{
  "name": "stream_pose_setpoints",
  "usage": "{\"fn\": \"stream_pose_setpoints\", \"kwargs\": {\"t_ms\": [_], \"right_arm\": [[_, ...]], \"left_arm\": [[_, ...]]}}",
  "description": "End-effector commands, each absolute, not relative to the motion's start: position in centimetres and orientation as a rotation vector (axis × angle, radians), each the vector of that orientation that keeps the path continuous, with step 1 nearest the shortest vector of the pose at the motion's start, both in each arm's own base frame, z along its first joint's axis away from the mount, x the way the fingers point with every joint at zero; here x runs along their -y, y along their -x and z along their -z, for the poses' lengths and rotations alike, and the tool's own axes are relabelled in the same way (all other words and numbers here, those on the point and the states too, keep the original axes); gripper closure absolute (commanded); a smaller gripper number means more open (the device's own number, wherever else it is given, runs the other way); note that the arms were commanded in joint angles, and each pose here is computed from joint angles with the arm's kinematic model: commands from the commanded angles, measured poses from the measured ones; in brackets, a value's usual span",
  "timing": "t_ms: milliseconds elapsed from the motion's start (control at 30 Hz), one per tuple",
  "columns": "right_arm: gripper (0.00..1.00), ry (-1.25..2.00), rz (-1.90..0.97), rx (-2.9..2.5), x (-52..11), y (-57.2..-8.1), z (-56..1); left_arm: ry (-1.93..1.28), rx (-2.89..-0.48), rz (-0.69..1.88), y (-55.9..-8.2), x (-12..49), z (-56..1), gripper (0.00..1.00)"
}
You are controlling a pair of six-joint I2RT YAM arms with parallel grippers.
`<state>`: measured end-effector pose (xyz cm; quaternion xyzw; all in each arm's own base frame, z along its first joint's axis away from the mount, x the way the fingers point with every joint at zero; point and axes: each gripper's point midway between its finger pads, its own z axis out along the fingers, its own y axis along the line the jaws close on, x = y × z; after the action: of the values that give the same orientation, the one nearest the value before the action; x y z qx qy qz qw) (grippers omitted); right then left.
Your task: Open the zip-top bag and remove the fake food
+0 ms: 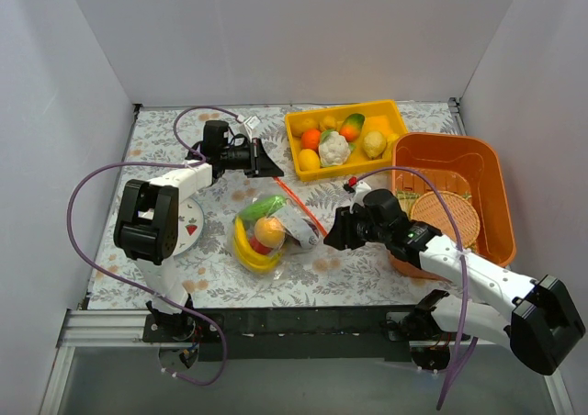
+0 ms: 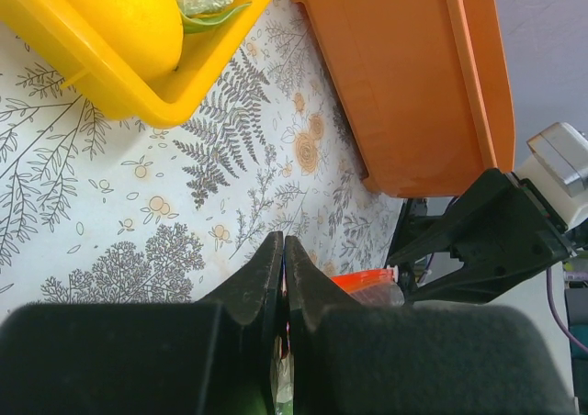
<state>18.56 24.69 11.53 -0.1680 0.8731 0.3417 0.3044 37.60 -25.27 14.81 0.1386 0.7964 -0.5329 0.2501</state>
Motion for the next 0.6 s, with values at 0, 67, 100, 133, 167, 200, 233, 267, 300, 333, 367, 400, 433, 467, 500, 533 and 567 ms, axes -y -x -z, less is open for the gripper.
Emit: {"fn": "stream_pose_setpoints", "kwargs": {"t_ms": [0, 67, 100, 133, 167, 200, 233, 267, 300, 333, 367, 400, 433, 467, 500, 533, 567], "right_arm": [[0.55, 0.429, -0.95, -2.282, -25.6, -19.2, -12.2], [0.55, 0.425, -0.945, -2.28, -25.5, -19.2, -12.1], [0.55, 0.416, -0.93, -2.279, -25.4, -19.4, -12.0], [0.55, 0.411, -0.922, -2.278, -25.3, -19.6, -12.0], [0.54, 0.409, -0.915, -2.278, -25.2, -19.6, -12.0], [0.54, 0.41, -0.91, -2.273, -25.2, -19.7, -12.1], [0.54, 0.412, -0.911, -2.273, -25.2, -19.7, -12.0], [0.54, 0.415, -0.914, -2.277, -25.3, -19.7, -11.9], [0.54, 0.419, -0.911, -2.278, -25.4, -19.8, -11.8], [0.54, 0.417, -0.909, -2.285, -25.3, -19.8, -11.7], [0.54, 0.415, -0.907, -2.289, -25.3, -19.8, -11.6], [0.53, 0.415, -0.902, -2.298, -25.3, -19.8, -11.3], [0.5, 0.414, -0.9, -2.301, -25.2, -19.8, -11.2], [0.48, 0.406, -0.895, -2.3, -25.1, -20.1, -11.1], [0.47, 0.401, -0.898, -2.301, -25.0, -20.1, -11.0], [0.46, 0.395, -0.904, -2.299, -24.9, -20.2, -11.1], [0.46, 0.386, -0.912, -2.287, -24.8, -20.6, -11.3]], "left_arm": [[-0.435, -2.038, 1.404, -38.7, 25.0, -19.4, 1.0], [-0.434, -2.036, 1.4, -38.8, 24.9, -19.5, 1.0], [-0.434, -2.036, 1.402, -38.8, 25.0, -19.5, 1.0], [-0.431, -2.036, 1.402, -38.8, 24.9, -19.6, 1.0], [-0.435, -2.037, 1.406, -38.7, 25.0, -19.6, 1.0], [-0.433, -2.037, 1.405, -38.8, 25.0, -19.6, 1.0], [-0.434, -2.036, 1.404, -38.8, 24.9, -19.6, 1.0], [-0.436, -2.036, 1.405, -38.7, 25.0, -19.6, 1.0], [-0.434, -2.036, 1.404, -38.8, 25.0, -19.6, 1.0], [-0.437, -2.031, 1.403, -38.8, 25.0, -19.7, 1.0], [-0.441, -2.029, 1.407, -38.8, 25.0, -19.8, 1.0], [-0.441, -2.03, 1.409, -38.7, 25.0, -19.7, 1.0], [-0.445, -2.027, 1.407, -38.7, 25.0, -19.8, 1.0], [-0.447, -2.026, 1.41, -38.7, 25.1, -19.8, 1.0], [-0.451, -2.023, 1.412, -38.7, 25.1, -19.9, 1.0], [-0.45, -2.021, 1.408, -38.7, 25.0, -20.0, 1.0], [-0.454, -2.017, 1.411, -38.7, 25.0, -20.1, 1.0]]}}
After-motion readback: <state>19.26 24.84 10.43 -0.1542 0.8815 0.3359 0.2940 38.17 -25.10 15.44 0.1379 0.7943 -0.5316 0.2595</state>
